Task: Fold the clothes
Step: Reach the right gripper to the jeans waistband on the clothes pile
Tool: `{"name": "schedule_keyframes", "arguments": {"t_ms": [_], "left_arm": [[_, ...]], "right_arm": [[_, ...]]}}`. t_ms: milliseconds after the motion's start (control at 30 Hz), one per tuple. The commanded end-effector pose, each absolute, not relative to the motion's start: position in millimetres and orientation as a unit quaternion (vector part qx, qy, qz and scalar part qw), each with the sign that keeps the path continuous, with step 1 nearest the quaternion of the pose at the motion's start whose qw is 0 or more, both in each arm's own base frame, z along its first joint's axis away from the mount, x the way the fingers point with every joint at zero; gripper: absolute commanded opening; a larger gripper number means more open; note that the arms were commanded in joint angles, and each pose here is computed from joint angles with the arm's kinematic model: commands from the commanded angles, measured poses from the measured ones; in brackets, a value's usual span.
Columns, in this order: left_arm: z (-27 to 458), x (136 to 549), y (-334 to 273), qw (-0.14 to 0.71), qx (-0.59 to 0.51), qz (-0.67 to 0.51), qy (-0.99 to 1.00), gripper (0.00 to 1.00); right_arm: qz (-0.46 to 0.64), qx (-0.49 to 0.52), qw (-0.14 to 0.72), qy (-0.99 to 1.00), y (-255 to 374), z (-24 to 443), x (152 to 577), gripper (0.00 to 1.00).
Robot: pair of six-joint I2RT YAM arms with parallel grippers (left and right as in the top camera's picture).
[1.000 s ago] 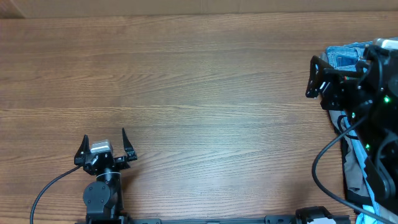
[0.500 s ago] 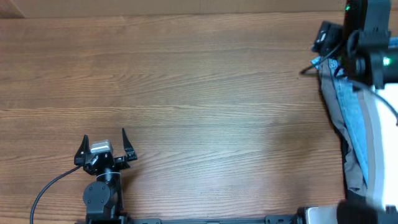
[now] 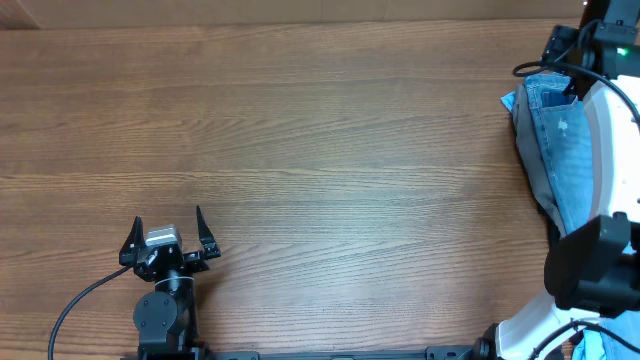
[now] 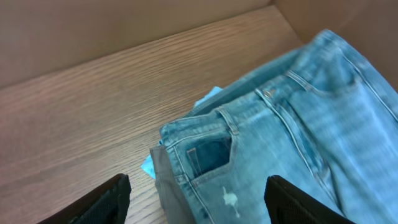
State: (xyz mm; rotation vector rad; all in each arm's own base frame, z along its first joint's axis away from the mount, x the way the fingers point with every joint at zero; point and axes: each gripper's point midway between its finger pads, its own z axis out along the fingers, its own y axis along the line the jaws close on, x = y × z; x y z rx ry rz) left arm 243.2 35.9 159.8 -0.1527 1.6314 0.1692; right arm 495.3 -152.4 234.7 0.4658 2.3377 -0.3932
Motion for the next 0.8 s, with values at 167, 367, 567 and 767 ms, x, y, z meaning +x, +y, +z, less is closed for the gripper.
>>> {"name": "schedule_keyframes", "arguments": {"t_ms": [167,367,567,767], "left_arm": [[160,243,34,0.682,-0.059,0.079,0.725,1.0],[160,243,34,0.682,-0.059,0.079,0.725,1.0],[160,243,34,0.682,-0.059,0.079,0.725,1.0],[160,243,34,0.682,-0.059,0.079,0.725,1.0]], "right_arm": [[-0.176,0.033,0.284,0.942,-150,164,523,0.66],[-0.198,0.019,0.256,0.946,-160,121,534,0.66],[-0.201,0.006,0.23,0.952,-163,87,537,0.66],[-0.208,-0.002,0.188,0.96,-173,50,529,0.67]]}}
